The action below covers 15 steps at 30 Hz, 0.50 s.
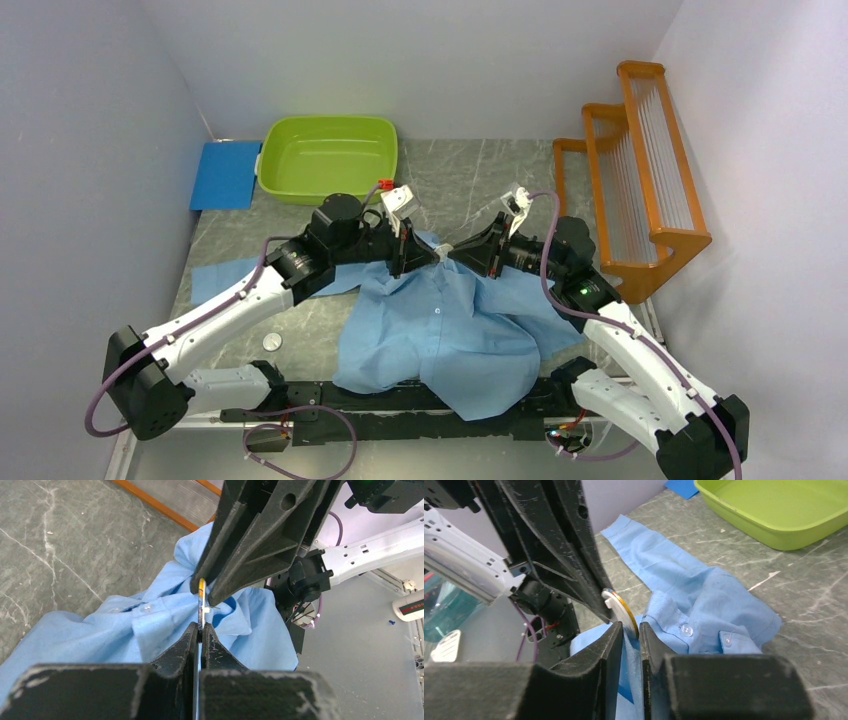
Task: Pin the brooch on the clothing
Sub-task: Pin the brooch to the clothes.
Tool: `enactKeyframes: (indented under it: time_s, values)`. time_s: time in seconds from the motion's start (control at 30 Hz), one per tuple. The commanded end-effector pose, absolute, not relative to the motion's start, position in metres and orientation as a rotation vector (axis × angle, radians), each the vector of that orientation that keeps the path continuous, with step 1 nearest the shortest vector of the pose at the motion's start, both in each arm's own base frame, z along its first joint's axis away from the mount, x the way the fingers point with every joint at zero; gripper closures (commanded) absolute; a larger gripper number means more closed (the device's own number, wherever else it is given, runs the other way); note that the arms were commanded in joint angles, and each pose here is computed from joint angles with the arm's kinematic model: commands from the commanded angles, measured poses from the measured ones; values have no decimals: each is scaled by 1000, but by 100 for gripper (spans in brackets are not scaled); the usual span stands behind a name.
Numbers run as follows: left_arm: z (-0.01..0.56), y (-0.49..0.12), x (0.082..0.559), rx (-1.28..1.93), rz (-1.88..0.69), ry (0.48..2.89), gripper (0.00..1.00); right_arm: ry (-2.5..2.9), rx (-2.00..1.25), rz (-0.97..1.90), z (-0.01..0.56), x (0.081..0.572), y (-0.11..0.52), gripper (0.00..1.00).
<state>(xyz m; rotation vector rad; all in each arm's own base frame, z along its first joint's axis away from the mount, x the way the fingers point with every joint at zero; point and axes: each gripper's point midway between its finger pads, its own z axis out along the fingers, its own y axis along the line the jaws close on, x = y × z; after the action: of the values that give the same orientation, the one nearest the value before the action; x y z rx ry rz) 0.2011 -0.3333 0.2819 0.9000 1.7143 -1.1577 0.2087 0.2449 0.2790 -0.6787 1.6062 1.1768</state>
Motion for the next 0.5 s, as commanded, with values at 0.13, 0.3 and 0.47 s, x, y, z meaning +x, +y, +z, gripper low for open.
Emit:
enactKeyframes:
  time_s: [0.13, 0.3, 0.47]
  values:
    - [305, -331, 185, 932, -1206, 1632, 97, 1508, -704, 1050, 298, 219, 235, 47]
    - [309, -331, 179, 986, -1216, 1610, 97, 1460, -785, 1036, 301, 210, 235, 34]
    - [313, -331, 171, 1035, -1243, 1578, 97, 1399, -907, 1091, 303, 196, 242, 34]
